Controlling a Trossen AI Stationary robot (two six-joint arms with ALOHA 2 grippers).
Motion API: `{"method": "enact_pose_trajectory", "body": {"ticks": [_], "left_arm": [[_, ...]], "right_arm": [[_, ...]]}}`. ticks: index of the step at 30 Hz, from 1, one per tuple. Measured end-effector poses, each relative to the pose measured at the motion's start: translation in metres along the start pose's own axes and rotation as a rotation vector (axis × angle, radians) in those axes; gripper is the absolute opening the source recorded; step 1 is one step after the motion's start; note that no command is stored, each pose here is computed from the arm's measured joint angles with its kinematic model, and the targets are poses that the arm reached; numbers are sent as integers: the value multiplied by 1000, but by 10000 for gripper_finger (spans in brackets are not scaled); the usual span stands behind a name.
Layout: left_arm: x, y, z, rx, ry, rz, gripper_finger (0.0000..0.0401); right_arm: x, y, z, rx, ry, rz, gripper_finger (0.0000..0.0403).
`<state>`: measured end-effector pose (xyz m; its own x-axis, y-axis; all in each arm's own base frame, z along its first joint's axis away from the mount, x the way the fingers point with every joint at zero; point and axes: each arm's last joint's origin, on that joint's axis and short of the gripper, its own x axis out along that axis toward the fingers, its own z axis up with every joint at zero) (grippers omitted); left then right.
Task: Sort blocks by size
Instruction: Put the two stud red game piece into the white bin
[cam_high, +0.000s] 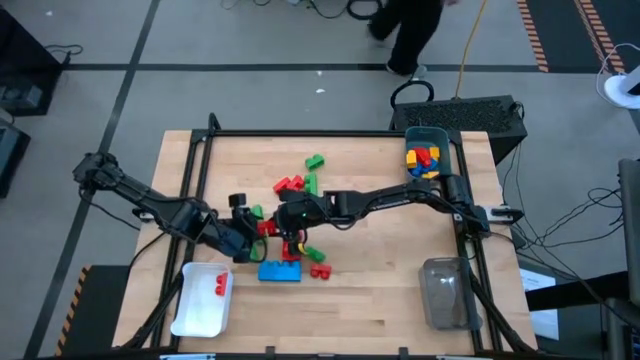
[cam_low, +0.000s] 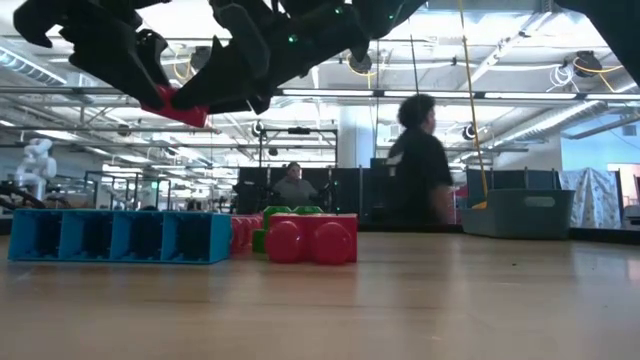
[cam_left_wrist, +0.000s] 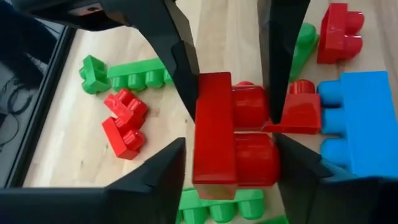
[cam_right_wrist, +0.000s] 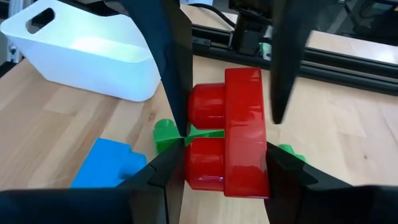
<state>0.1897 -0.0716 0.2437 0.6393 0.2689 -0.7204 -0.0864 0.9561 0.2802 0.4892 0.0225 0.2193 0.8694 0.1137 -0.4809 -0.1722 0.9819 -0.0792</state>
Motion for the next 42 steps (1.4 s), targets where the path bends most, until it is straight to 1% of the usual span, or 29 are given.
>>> {"method": "enact_pose_trajectory", "body": {"ticks": [5,8,12,16,18,20,22,25,31,33,38,42], "left_arm": [[2,2,0,-12,15,-34,136],[2,2,0,-16,21,-49,118],[2,3,-1,-10,31,-49,115],[-5,6,0,-10,72,-38,115],[-9,8,1,-14,98,-29,115],[-13,11,2,-17,121,-23,115],[-18,13,4,-24,144,-17,115],[-25,16,4,-36,192,-29,115],[-41,17,4,-128,317,-141,115],[-47,16,4,-154,363,-185,115],[-64,17,8,-264,467,-287,114],[-79,14,11,-364,560,-396,114]], "right_arm": [[0,0,0,9,3,2,148],[0,1,0,11,3,8,153],[0,0,0,52,-2,-5,175],[-1,-1,2,92,-7,-53,202],[-3,-2,2,105,12,-74,212],[-5,-2,2,124,25,-102,219],[-6,-3,-1,139,61,-156,222],[-7,-8,-6,125,116,-212,222],[-9,-38,-17,109,173,-271,211],[-10,-51,-21,95,186,-268,208],[-19,-88,-33,-9,243,-250,206],[-30,-123,-47,-63,309,-236,206]]}}
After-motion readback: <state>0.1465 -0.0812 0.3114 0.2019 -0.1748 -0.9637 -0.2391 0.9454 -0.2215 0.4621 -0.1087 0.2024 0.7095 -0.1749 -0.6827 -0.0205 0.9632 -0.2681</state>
